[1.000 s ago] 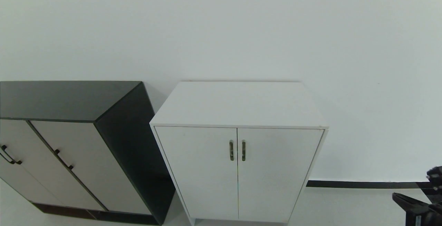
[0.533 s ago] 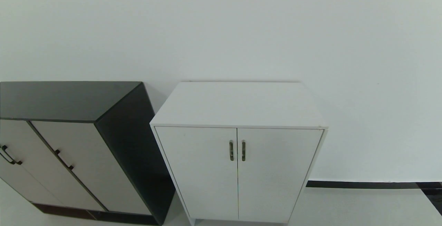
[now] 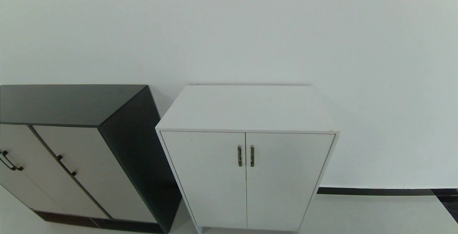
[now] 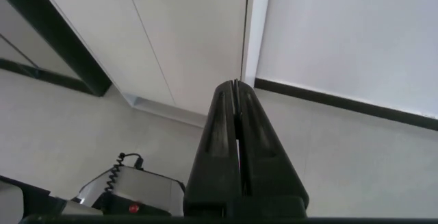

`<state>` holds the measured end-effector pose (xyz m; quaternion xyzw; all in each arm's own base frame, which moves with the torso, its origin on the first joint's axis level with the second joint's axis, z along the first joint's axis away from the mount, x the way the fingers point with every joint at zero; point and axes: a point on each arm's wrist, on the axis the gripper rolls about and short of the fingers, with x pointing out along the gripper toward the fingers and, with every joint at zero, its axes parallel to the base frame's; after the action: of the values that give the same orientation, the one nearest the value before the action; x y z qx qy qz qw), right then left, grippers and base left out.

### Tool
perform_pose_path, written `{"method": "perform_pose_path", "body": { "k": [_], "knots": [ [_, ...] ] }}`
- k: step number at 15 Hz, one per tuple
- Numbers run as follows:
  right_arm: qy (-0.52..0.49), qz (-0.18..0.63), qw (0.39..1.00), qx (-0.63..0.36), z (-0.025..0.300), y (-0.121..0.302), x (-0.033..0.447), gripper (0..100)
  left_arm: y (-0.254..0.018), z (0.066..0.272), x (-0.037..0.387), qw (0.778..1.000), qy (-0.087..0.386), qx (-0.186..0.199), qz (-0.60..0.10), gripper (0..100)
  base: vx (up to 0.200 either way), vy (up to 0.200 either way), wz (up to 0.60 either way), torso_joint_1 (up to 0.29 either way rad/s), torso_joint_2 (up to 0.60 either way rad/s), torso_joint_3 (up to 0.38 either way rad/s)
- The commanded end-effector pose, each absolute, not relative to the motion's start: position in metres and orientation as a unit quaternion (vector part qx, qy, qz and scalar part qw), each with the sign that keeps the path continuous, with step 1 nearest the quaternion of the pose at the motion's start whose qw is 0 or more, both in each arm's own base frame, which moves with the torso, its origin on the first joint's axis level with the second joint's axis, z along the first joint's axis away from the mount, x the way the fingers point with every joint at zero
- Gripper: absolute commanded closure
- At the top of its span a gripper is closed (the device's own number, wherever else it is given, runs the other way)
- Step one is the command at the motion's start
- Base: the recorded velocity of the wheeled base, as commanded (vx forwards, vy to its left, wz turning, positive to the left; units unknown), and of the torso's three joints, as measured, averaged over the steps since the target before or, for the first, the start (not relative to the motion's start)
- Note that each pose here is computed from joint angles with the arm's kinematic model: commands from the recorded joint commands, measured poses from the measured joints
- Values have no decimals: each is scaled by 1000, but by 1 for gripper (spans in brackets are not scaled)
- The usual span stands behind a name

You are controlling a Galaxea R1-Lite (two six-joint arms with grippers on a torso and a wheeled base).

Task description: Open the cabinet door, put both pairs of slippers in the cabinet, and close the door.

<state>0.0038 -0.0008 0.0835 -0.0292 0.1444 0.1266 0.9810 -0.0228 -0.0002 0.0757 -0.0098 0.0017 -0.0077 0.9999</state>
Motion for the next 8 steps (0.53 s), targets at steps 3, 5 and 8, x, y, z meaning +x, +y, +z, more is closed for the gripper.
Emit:
{"method": "perform_pose_path", "body": {
  "k": [3,5,8],
  "knots": [
    [139,130,981,-31,84,-1,3,100,0,76,-23,1000,2,-10,-7,100,0,0,0,0,0,0],
    [139,80,986,-36,85,-3,4,100,0,76,-23,1000,2,-10,-7,100,0,0,0,0,0,0],
    [123,-17,990,-64,86,-5,1,100,0,76,-23,1000,2,-10,-7,100,0,0,0,0,0,0]
  ]
}}
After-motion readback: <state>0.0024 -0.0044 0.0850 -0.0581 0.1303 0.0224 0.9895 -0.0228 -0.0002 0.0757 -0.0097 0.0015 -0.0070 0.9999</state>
